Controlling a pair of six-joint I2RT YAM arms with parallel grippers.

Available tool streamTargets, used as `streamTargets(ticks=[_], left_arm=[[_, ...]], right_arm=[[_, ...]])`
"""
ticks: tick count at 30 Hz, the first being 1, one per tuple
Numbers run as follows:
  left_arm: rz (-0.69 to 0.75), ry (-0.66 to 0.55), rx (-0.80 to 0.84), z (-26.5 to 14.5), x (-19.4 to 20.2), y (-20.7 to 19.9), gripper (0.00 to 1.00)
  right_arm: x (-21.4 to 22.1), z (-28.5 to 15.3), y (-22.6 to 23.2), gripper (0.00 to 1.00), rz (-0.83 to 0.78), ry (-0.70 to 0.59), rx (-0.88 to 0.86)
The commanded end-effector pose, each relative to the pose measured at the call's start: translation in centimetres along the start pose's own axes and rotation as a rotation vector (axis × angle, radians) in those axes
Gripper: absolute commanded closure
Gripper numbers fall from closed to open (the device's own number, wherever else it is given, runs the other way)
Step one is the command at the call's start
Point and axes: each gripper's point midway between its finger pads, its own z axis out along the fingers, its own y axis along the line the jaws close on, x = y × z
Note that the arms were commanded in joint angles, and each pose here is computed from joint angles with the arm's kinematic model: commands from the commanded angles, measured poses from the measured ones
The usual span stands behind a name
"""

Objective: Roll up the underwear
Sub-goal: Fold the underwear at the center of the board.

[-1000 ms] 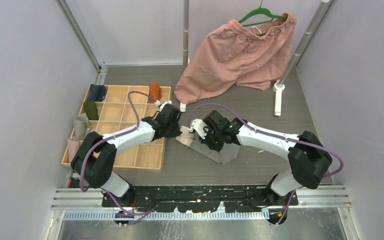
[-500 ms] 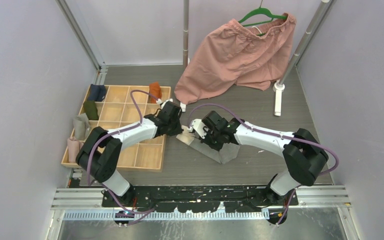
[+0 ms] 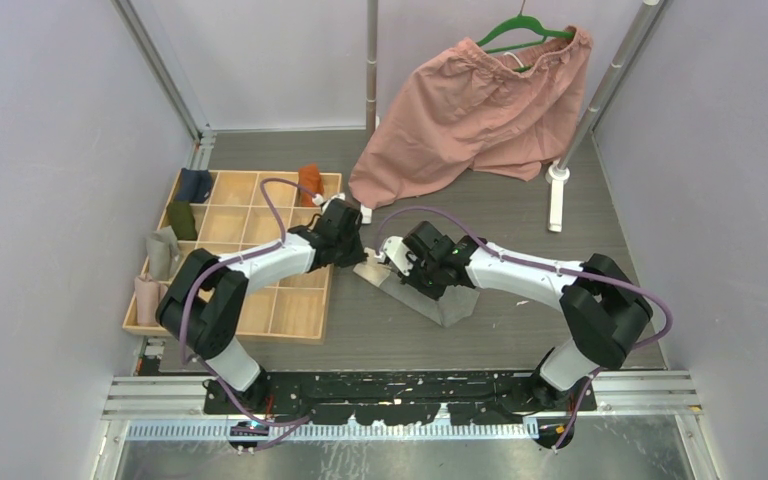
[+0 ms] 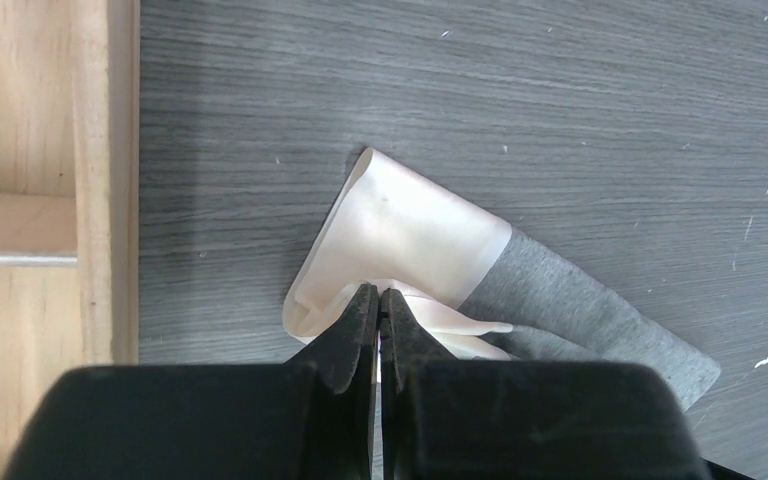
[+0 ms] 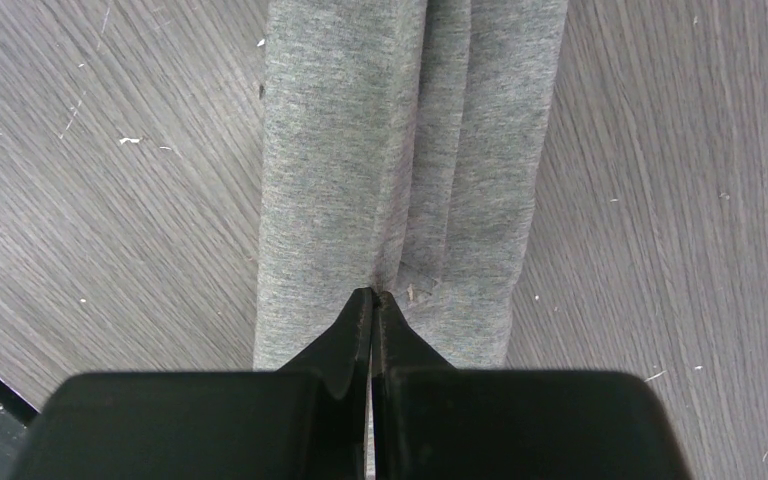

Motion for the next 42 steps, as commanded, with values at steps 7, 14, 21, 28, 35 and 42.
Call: streamTargets(ticks=[7,14,21,28,35,42], left_arm=[[-0.011,-0.073,0.075,0.1,-3.3,-2.2,0.99],[-0.024,-0.075,0.082,1.0,-4.0,-2.0,0.99],[-0.034,-0.065,0.117,2.0,-4.2,-2.5,0.99],[-0.044,-0.087,0.13,1.5,-4.9,-2.5,0.77],[-0.04,-0.138,0.171,-0.3,-5.8,-3.0,0.54],[-0.002,-0.124,0.325,-0.8,-4.2,-4.4,0.79]], right_arm=[[-0.3,0.0,-0.8,0.99,0.007,-0.011,0.029],[-0.4,-0.1,-0.9,0.99,0.017,-0.016,0.03],[-0.5,0.0,-0.8,0.99,0.025,-0.019,0.026],[-0.5,0.0,-0.9,0.99,0.03,-0.02,0.03],[-0.4,0.1,-1.1,0.99,0.042,-0.018,0.035],[-0.9,0.0,-1.6,0.99,0.057,-0.039,0.06]])
